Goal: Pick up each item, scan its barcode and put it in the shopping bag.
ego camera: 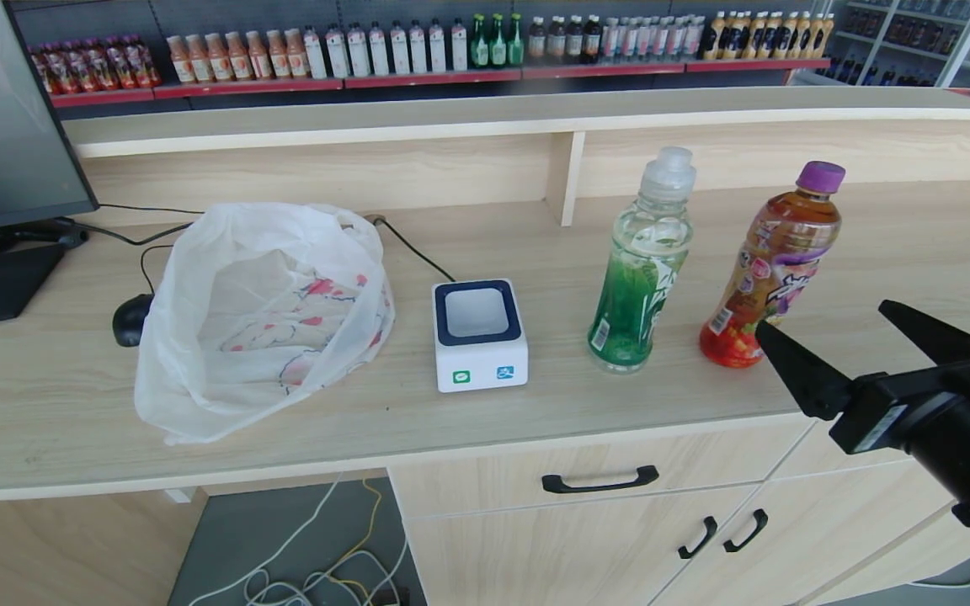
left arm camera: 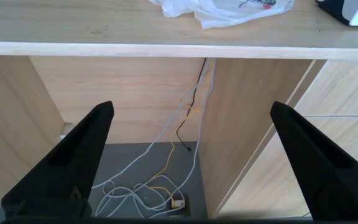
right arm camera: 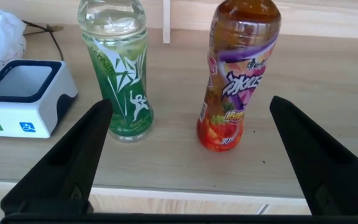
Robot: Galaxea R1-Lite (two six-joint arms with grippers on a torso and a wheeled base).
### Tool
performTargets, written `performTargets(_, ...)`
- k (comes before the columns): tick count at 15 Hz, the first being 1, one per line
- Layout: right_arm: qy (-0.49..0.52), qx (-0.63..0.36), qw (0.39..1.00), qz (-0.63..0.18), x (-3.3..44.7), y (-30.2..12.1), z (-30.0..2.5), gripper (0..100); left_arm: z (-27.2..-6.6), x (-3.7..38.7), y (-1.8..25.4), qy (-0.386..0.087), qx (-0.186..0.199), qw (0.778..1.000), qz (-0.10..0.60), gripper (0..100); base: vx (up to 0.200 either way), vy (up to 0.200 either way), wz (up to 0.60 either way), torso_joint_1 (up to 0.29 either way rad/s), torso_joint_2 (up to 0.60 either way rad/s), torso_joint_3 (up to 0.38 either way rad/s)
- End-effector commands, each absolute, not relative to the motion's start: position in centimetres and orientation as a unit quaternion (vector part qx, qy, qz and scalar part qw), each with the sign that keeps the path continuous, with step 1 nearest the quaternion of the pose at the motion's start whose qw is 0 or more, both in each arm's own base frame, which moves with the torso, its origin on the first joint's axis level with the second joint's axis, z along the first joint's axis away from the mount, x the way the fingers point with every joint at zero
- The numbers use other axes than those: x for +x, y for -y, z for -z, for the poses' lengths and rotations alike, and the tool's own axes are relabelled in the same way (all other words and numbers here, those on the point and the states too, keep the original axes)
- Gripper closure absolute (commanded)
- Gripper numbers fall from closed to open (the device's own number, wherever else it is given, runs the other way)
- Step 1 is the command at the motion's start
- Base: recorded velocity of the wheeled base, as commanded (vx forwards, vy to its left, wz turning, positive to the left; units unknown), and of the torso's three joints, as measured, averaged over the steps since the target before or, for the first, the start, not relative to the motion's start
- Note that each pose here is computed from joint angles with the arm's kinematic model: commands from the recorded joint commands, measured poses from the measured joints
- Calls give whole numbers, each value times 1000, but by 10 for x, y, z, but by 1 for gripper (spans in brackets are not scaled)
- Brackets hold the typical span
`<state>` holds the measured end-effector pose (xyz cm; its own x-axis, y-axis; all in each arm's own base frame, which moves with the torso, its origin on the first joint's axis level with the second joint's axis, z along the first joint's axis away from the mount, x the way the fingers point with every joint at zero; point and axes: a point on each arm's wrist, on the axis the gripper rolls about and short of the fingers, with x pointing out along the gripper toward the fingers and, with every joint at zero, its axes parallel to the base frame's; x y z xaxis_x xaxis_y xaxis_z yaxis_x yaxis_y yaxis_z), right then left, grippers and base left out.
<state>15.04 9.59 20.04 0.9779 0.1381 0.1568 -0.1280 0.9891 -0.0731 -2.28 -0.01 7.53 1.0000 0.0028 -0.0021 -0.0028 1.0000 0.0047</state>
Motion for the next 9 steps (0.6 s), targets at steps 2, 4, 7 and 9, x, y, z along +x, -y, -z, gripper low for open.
performTargets(2,62,-45,995,-69,159,-102,-192,0,-75,-23,0,-1,2,1000,-2,0,0,0,0,0,0,0)
performTargets(4,60,-47,995,-70,163,-105,-192,0,-75,-23,0,-1,2,1000,-1,0,0,0,0,0,0,0)
performTargets(7,56,-49,995,-71,171,-112,-192,0,-75,-23,0,-1,2,1000,-1,0,0,0,0,0,0,0)
performTargets(9,59,-48,995,-72,180,-118,-195,0,-75,-23,0,-1,2,1000,-2,0,0,0,0,0,0,0)
